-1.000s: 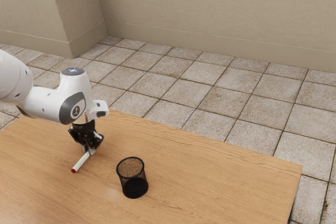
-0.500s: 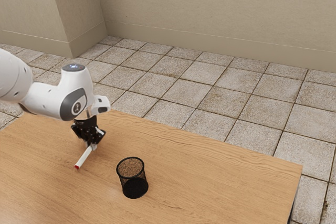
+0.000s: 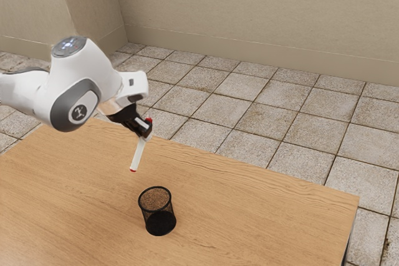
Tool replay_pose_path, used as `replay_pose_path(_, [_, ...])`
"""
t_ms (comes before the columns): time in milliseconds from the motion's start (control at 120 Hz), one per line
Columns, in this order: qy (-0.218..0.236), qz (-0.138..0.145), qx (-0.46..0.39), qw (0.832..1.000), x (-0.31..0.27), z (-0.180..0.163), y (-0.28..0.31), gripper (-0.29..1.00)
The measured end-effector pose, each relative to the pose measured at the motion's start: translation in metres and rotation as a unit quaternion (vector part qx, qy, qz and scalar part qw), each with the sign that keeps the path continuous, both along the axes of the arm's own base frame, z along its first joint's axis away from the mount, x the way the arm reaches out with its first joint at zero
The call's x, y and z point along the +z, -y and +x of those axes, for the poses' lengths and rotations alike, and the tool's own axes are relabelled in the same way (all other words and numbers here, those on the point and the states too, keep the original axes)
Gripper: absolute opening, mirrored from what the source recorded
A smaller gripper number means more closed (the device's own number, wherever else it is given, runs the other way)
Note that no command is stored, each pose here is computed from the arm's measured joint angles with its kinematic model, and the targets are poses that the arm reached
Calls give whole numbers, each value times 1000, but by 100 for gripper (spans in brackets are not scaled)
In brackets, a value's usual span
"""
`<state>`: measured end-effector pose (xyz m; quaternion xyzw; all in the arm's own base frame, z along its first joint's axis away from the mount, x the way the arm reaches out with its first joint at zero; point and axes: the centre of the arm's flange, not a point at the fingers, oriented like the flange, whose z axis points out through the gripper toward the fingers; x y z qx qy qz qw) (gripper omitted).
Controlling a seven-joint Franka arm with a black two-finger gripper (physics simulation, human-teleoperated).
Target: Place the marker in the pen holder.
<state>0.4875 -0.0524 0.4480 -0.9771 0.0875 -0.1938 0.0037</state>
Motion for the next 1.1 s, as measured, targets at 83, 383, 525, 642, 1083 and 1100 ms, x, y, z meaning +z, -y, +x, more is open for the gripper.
replay_pose_path(83, [-1,-1,-17,1000,-11,-9,21,0])
replay_pose_path(383, [-3,-4,-43,999,-29,-25,58,0])
replay_pose_path(525, [-16,-6,-44,999,-44,-26,61,0])
replay_pose_path(642, [-32,-6,-42,999,-60,-23,61,7])
replay_pose_path(1083, [-59,-25,26,998,97,128,9,62])
replay_pose_path(1100, [-61,-25,37,997,111,130,-3,63])
